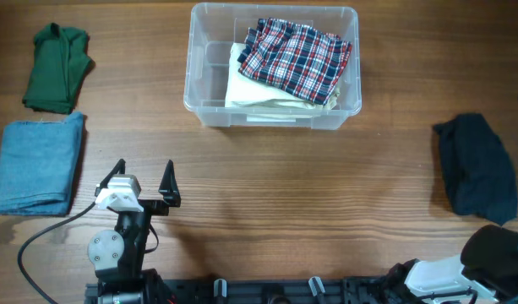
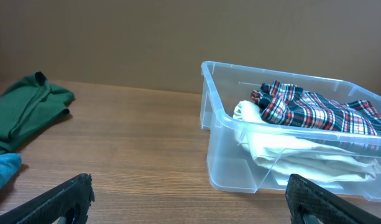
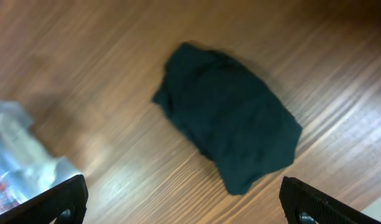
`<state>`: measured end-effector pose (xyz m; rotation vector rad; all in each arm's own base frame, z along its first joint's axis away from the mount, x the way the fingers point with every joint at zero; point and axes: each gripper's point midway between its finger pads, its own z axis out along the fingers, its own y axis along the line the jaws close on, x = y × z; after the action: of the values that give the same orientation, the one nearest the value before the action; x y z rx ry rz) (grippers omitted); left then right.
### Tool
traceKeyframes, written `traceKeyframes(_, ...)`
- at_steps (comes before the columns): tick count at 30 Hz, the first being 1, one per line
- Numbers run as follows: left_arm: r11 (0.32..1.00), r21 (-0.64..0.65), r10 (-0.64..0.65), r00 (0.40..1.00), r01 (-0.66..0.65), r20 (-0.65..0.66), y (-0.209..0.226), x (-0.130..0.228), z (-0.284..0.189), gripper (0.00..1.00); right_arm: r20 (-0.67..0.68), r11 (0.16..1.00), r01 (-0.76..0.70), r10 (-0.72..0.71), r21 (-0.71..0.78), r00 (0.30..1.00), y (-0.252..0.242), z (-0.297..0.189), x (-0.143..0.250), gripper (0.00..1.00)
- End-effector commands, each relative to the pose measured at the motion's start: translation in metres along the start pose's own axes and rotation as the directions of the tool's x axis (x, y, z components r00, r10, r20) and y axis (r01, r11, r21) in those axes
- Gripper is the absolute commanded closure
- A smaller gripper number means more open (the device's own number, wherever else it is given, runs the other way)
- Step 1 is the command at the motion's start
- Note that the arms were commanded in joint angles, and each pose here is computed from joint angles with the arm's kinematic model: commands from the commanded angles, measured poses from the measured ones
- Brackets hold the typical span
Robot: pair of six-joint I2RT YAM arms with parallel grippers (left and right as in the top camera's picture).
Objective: Pack container
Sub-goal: 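Withdraw the right gripper right toward the dark navy cloth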
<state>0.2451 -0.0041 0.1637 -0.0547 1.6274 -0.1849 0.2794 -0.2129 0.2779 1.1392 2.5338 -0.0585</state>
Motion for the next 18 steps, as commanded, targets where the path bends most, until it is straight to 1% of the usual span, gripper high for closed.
traceKeyframes(1,1.0,-0.015,-0.014,1.0,0.014,0.002,0.003,0.002,0.0,0.0,-0.039,0.992,-0.087,0.091,0.095,0.995,-0.028,0.022,0.008,0.0)
traceKeyframes(6,1.0,-0.015,-0.013,1.0,0.013,0.002,0.003,0.002,0.0,0.0,-0.117,0.974,-0.174,0.192,0.148,0.974,-0.053,0.064,0.028,0.0)
traceKeyframes(10,1.0,-0.015,-0.013,1.0,0.013,0.002,0.003,0.002,0.0,0.0,-0.166,0.949,-0.254,0.285,0.185,0.944,-0.075,0.099,0.05,0.0)
traceKeyframes(13,1.0,-0.015,-0.014,1.0,0.014,0.002,0.003,0.002,0.0,0.0,-0.177,0.936,-0.29,0.325,0.201,0.929,-0.09,0.118,0.061,0.0)
traceKeyframes(18,1.0,-0.015,-0.013,1.0,0.013,0.002,0.003,0.002,0.0,0.0,-0.164,0.903,-0.366,0.405,0.224,0.899,-0.12,0.134,0.072,0.0)
